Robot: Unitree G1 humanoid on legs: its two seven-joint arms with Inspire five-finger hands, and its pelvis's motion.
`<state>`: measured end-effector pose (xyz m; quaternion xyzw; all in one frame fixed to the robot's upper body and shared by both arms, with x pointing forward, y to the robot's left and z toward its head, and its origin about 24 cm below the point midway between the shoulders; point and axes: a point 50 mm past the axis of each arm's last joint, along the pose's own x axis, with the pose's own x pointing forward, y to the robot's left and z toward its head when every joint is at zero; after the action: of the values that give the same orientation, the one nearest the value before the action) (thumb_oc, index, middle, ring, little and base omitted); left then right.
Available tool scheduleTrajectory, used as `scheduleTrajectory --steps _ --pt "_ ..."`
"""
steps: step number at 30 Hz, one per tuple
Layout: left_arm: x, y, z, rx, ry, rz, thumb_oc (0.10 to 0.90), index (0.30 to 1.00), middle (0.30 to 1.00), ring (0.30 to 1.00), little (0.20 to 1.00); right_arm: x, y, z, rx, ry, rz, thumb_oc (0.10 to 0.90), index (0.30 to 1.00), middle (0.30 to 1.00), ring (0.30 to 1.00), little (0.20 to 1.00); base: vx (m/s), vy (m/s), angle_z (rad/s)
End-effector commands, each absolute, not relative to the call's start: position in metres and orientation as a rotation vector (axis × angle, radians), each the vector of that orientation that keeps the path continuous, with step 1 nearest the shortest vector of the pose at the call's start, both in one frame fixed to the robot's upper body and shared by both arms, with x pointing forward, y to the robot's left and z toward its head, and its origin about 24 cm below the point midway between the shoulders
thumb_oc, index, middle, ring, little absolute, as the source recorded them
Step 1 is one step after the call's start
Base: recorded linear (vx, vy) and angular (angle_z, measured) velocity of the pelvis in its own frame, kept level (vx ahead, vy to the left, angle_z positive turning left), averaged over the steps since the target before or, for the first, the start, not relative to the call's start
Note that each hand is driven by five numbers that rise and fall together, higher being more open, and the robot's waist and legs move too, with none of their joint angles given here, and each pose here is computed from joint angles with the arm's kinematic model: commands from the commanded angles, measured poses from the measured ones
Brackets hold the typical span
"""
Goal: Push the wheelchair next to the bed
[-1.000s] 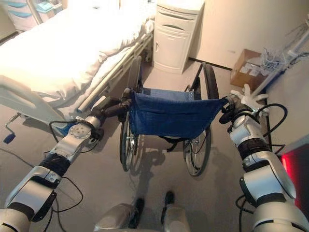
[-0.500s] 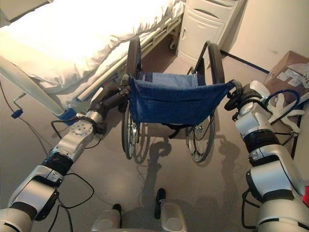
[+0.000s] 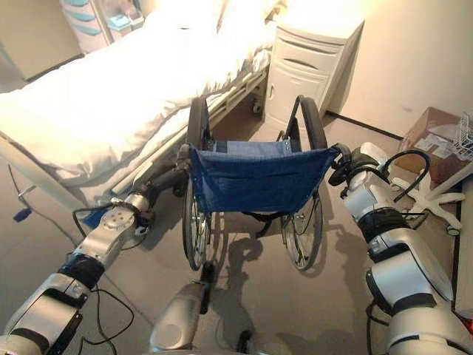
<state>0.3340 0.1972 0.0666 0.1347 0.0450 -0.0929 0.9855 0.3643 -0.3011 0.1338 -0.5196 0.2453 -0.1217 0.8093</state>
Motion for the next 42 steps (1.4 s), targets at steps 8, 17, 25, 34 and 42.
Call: scheduleTrajectory --steps 8,17,25,34,42 --pt "0.361 0.236 0.118 0.391 0.017 0.025 0.400 0.300 0.300 0.300 0.300 0.366 -0.221 0.090 -0.967 0.398 0.166 0.400 0.300 0.300 0.300 0.300 0.36 0.258 -0.26" --pt "0.365 0.228 0.126 0.433 -0.014 0.018 0.400 0.300 0.300 0.300 0.300 0.371 -0.223 0.089 -0.930 0.377 0.123 0.400 0.300 0.300 0.300 0.300 0.23 0.132 -0.27" --pt "0.353 0.227 0.103 0.417 -0.008 0.031 0.400 0.300 0.300 0.300 0.300 0.359 -0.223 0.070 -0.947 0.407 0.144 0.400 0.300 0.300 0.300 0.300 0.38 0.029 -0.03" --pt "0.369 0.214 0.132 0.353 -0.097 0.024 0.400 0.300 0.300 0.300 0.300 0.381 -0.233 0.129 -0.969 0.353 0.051 0.400 0.300 0.300 0.300 0.300 0.42 -0.267 0.85" --pt "0.364 0.212 0.110 0.325 -0.017 0.058 0.400 0.300 0.300 0.300 0.300 0.366 -0.244 0.097 -0.944 0.452 0.106 0.400 0.300 0.300 0.300 0.300 0.45 -0.237 0.27"
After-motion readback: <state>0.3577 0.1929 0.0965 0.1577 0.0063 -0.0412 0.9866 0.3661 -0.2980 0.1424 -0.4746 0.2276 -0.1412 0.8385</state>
